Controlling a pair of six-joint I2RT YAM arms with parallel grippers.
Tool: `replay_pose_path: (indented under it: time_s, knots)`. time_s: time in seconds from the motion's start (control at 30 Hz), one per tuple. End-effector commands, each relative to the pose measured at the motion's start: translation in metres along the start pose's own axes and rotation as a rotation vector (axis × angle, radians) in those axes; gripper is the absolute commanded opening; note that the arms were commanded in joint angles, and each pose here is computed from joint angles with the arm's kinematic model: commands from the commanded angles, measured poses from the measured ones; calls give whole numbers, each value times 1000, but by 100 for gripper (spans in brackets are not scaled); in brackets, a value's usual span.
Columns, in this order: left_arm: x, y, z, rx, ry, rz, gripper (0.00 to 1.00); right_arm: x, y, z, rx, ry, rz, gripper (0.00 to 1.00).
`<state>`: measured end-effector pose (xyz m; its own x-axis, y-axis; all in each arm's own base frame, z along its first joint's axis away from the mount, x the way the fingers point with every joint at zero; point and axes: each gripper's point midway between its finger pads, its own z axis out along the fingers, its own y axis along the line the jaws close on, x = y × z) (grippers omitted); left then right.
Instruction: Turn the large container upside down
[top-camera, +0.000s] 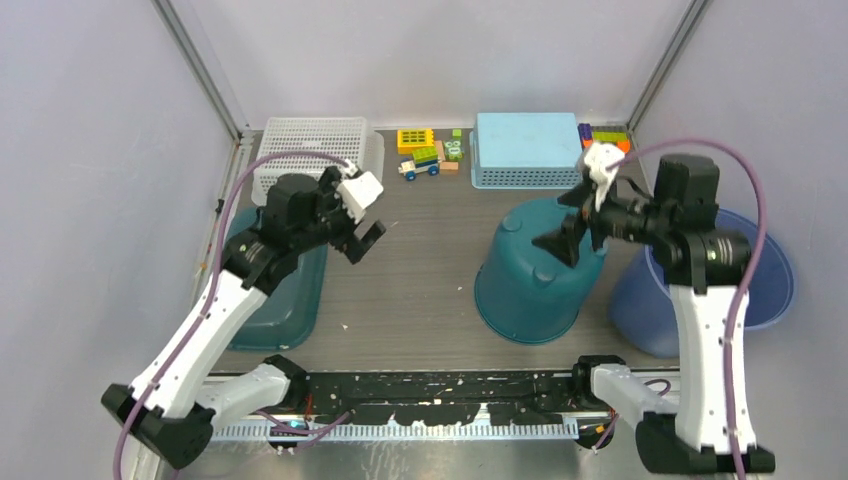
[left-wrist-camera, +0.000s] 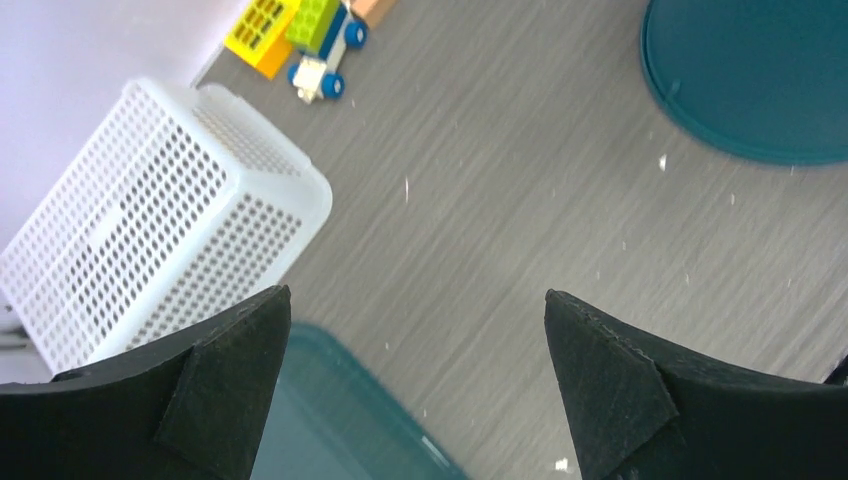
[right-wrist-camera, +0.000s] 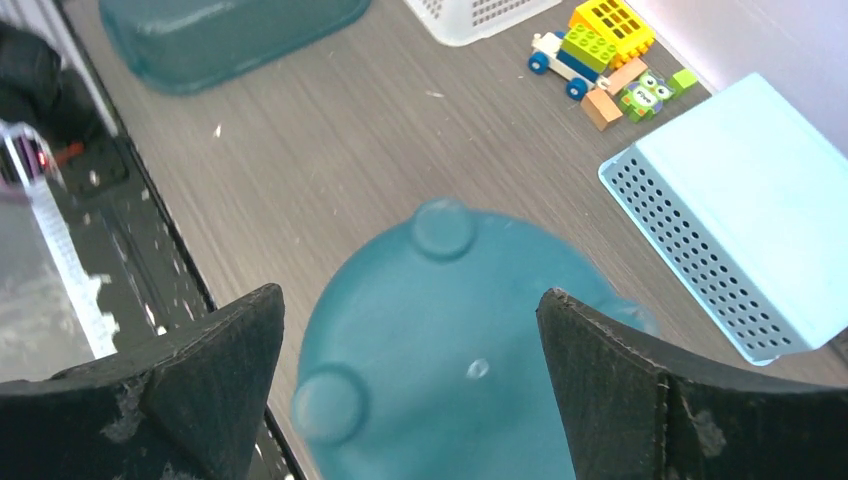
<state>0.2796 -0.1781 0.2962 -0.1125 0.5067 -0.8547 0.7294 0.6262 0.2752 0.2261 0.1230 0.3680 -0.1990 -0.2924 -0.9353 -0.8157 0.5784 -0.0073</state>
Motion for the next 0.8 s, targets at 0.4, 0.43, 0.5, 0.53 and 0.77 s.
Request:
replay_pose_path:
  time_s: [0.4, 0.43, 0.5, 0.53, 0.77]
  knots:
    - [96, -29, -46, 7, 91, 64, 100, 93, 47, -6, -144, 108, -299, 100]
    - [97, -29, -45, 10, 86, 56, 100, 94, 42, -2, -125, 105, -291, 100]
    - [98, -28, -45, 6, 78, 32, 100, 97, 29, 6, -80, 105, -268, 100]
    - [98, -28, -44, 7, 78, 20, 100, 98, 23, 9, -55, 107, -265, 100]
    - [99, -26, -44, 3, 63, -26, 100, 117, -32, 19, 171, 183, -249, 99]
